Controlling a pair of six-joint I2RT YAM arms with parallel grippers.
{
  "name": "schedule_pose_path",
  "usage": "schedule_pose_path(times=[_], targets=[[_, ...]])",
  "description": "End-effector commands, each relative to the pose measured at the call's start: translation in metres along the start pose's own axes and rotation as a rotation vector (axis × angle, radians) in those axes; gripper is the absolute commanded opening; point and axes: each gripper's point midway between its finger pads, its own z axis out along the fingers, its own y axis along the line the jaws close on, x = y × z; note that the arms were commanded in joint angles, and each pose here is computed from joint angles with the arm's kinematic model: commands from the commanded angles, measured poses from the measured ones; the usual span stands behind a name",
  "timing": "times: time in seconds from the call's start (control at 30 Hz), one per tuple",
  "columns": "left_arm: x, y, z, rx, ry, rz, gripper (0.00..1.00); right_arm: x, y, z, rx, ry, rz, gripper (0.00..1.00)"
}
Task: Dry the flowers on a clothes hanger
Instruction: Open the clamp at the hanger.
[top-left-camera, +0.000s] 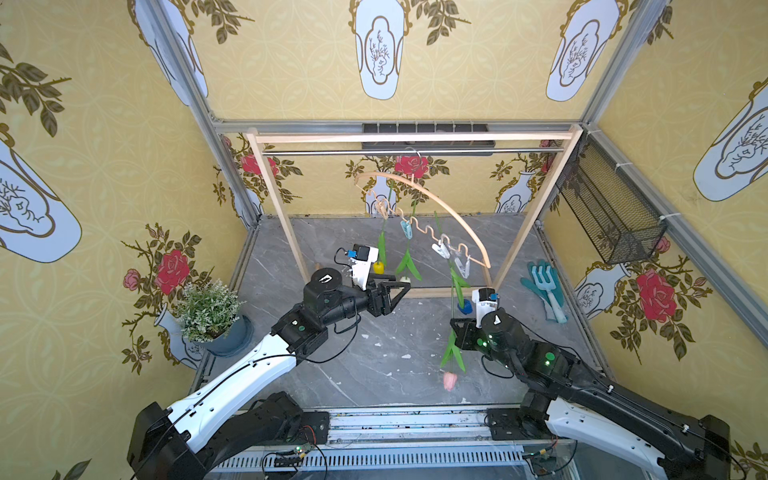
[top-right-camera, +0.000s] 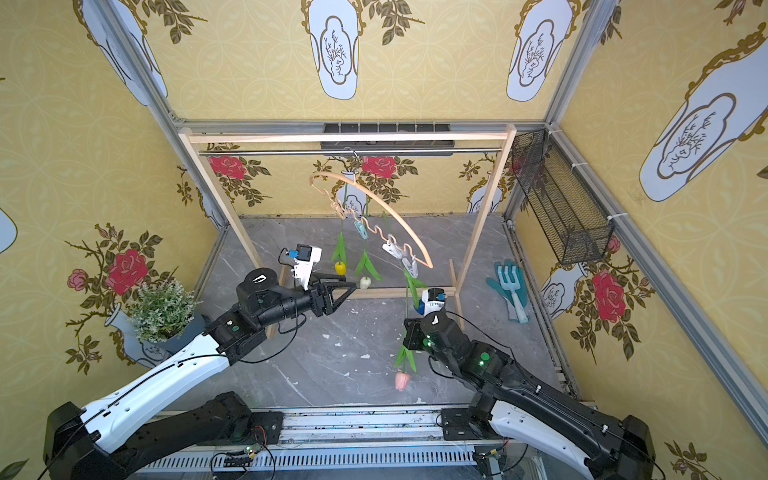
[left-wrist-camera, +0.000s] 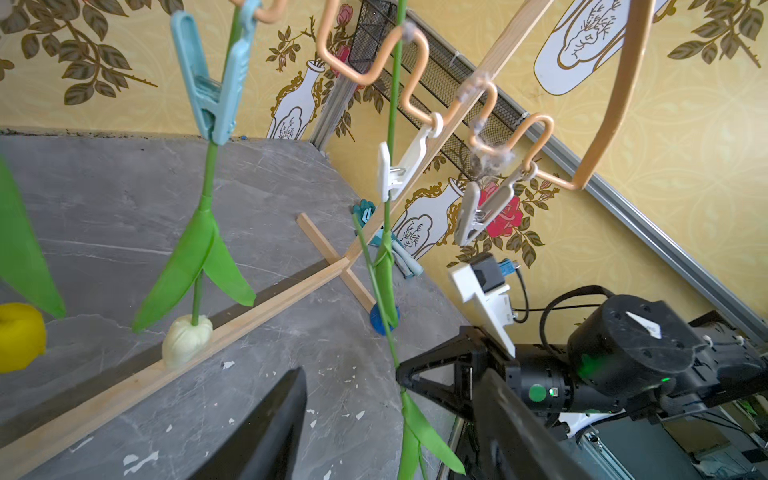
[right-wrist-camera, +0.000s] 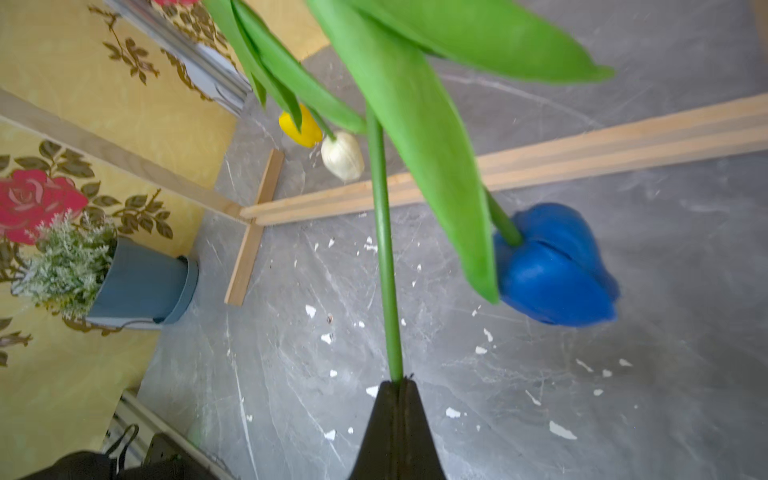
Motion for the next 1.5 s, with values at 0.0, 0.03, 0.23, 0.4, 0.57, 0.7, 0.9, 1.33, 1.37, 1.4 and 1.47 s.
schedule_pose_path(times=[0.0, 0.03, 0.23, 0.4, 0.57, 0.7, 0.9, 1.33, 1.37, 1.4, 1.47], targets=[[-0.006, -0.006, 0.004, 0.025, -0.015, 0.044, 0.69, 0.012, 0.027, 0.005, -0.132, 0.054, -0.034, 0.0], [-0.007, -0.006, 0.005, 0.024, -0.014, 0.044, 0.69, 0.018, 0.03, 0.006, -0.147, 0.073, -0.052, 0.0], [-0.007, -0.005, 0.009, 0.023, -0.011, 0.046, 0.69, 0.054, 0.055, -0.004, -0.263, 0.178, -0.199, 0.0], [-0.011, -0.002, 0.012, 0.011, -0.021, 0.05, 0.69, 0.075, 0.076, -0.022, -0.374, 0.252, -0.282, 0.0], [-0.012, -0.005, 0.014, 0.023, -0.019, 0.053, 0.69, 0.066, 0.06, -0.032, -0.279, 0.173, -0.292, 0.0], [-0.011, -0.008, 0.016, 0.037, -0.012, 0.066, 0.69, 0.044, 0.019, -0.042, -0.108, 0.063, -0.204, 0.0], [-0.006, -0.02, 0.024, 0.067, 0.011, 0.114, 0.68, 0.025, -0.029, -0.062, 0.079, -0.034, -0.054, 0.0], [-0.012, -0.036, 0.058, -0.012, -0.025, 0.198, 0.76, -0.02, -0.003, -0.092, 0.036, -0.145, -0.056, 0.0], [-0.012, -0.038, 0.061, -0.006, -0.023, 0.198, 0.76, -0.024, 0.007, -0.093, 0.016, -0.138, -0.078, 0.0], [-0.012, -0.041, 0.063, 0.001, -0.023, 0.199, 0.76, -0.026, 0.012, -0.094, 0.018, -0.129, -0.096, 0.0], [-0.012, -0.045, 0.068, 0.018, -0.022, 0.2, 0.75, -0.028, 0.025, -0.092, 0.02, -0.092, -0.144, 0.0]])
